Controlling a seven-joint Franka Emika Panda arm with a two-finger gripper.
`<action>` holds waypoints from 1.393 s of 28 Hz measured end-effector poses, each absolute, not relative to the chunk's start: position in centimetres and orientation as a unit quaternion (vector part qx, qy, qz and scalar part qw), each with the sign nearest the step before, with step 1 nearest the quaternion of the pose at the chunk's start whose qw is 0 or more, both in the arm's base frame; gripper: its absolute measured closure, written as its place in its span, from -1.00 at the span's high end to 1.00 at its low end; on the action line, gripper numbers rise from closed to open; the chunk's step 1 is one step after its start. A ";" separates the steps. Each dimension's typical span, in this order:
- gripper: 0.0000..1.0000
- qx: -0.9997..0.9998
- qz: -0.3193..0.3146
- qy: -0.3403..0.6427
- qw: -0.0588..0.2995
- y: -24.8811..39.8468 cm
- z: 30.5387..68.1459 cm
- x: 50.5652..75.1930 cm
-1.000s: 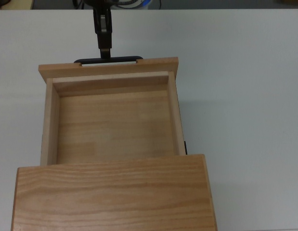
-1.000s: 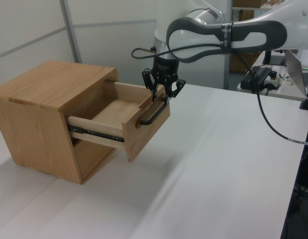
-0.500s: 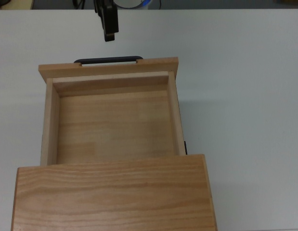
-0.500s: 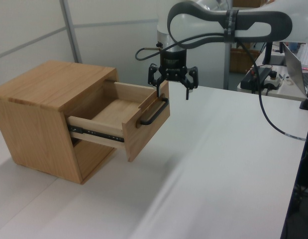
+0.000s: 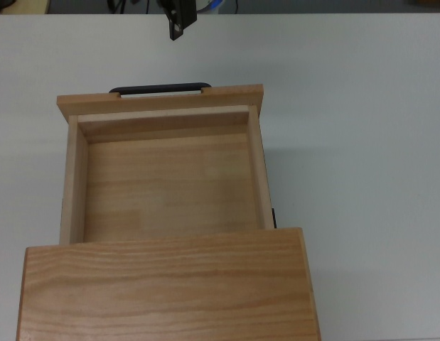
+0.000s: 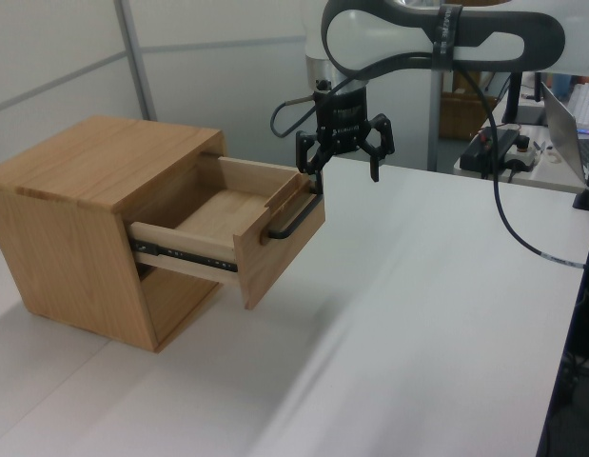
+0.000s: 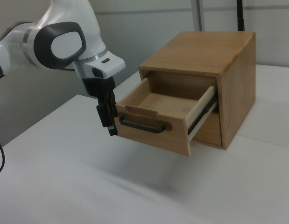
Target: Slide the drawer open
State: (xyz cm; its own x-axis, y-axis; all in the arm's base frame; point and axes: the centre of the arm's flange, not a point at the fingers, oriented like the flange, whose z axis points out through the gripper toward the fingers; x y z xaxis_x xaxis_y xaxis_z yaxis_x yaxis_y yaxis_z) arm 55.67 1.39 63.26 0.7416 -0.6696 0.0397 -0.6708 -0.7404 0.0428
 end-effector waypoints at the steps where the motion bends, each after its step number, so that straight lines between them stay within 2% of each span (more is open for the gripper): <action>1: 1.00 0.941 0.010 -0.338 0.027 1.4 63.3 55.7; 13: 1.00 0.992 0.005 -0.126 0.029 1.4 63.4 55.6; 20: 1.00 0.999 -0.021 -0.029 0.031 1.4 63.0 55.1; 39: 1.00 1.000 -0.023 0.000 0.020 1.9 63.0 55.1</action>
State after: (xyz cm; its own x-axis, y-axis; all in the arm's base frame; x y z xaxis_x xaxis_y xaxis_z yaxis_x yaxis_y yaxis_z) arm 55.06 1.93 63.00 0.9989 -0.0011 -0.0463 0.0007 -0.9992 0.0391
